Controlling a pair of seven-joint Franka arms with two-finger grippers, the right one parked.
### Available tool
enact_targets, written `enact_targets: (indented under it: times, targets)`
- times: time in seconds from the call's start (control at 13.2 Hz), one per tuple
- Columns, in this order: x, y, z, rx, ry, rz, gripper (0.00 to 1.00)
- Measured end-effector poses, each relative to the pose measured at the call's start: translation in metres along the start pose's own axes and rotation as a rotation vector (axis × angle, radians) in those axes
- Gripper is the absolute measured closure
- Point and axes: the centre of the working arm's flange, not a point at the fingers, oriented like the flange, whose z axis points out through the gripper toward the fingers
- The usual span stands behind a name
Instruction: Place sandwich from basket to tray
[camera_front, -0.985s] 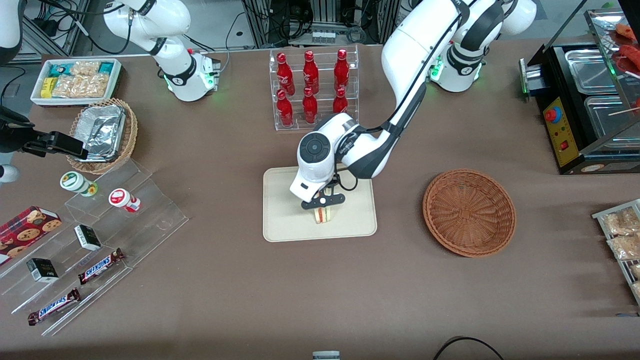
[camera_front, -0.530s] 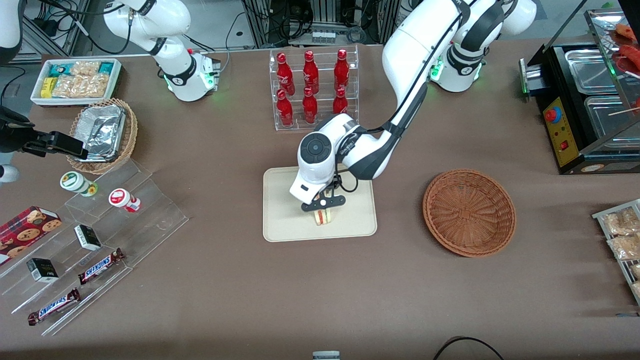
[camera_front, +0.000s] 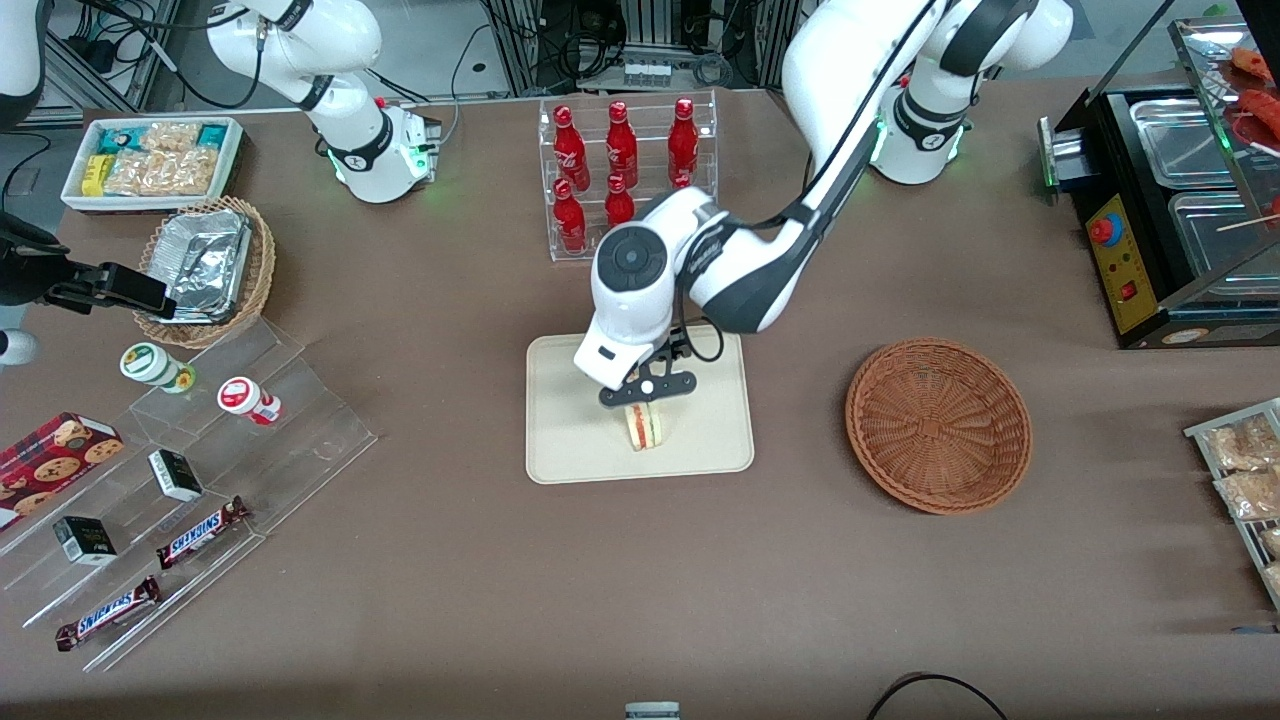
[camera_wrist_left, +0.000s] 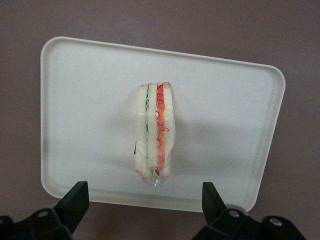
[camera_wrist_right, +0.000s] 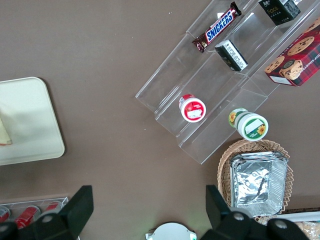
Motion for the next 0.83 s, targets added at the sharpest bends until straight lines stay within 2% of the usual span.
enact_targets:
  times: [0.15,0.3,0.53,0.83]
  targets:
    - [0.007,-0.019,-0.041,0.015,0.000,0.023,0.00]
    - [0.025,-0.051,-0.068,0.053,-0.022,-0.005,0.00]
    - [0.062,-0.097,-0.082,0.066,-0.038,-0.017,0.00]
    - [0.094,-0.157,-0.098,0.092,-0.098,0.066,0.00]
